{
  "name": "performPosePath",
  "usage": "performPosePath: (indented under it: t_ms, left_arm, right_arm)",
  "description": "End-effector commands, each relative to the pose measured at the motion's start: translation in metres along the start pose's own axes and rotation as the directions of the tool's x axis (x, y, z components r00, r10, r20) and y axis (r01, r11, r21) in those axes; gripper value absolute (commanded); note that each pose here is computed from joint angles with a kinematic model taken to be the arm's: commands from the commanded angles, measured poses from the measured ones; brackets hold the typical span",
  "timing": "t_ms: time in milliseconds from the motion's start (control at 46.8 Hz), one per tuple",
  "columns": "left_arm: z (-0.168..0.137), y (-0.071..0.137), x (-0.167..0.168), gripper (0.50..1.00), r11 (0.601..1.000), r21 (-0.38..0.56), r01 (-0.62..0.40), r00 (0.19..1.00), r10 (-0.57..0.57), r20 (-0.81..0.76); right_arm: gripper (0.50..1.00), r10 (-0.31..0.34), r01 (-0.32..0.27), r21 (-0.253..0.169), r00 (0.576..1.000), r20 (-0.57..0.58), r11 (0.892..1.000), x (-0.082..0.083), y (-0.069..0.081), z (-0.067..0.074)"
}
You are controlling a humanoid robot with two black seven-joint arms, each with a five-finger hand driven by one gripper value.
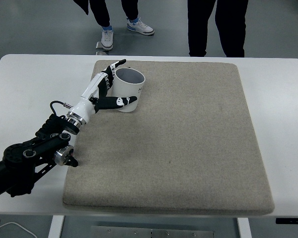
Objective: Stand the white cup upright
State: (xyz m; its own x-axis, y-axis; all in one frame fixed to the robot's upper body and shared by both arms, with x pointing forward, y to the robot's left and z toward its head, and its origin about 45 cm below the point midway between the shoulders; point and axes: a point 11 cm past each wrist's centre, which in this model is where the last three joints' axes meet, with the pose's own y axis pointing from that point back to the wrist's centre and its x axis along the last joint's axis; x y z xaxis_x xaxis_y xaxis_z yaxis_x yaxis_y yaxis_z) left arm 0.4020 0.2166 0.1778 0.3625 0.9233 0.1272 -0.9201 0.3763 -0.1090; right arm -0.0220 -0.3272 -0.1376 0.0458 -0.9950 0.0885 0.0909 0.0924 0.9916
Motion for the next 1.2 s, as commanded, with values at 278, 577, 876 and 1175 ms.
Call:
performPosePath:
  t_ms: [278,577,876,1175]
  left_arm:
    - [0.003,-0.002,0.003,0.996,1.0,-0.008,-0.009,1.0,0.009,-0.002]
    - [0.022,-0.011,0.02,0.996,0.996,-0.062,-0.06,0.998,0.058,-0.026]
    - [0.056,-0.03,0.031,0.994,0.987,-0.152,-0.044,0.995,0.03,-0.093]
    - [0.085,-0.062,0.078,0.992,0.964,-0.17,-0.202,0.965,0.166,-0.204]
  right_arm:
    - [0.93,0.0,0.0,0.0,1.0,0.0,1.0,0.0,0.0,0.0]
    - [0.93,0.0,0.0,0.0,1.0,0.0,1.0,0.0,0.0,0.0]
    - [0.93,0.0,0.0,0.0,1.0,0.0,1.0,0.0,0.0,0.0]
    - [0.93,0.0,0.0,0.0,1.0,0.0,1.0,0.0,0.0,0.0]
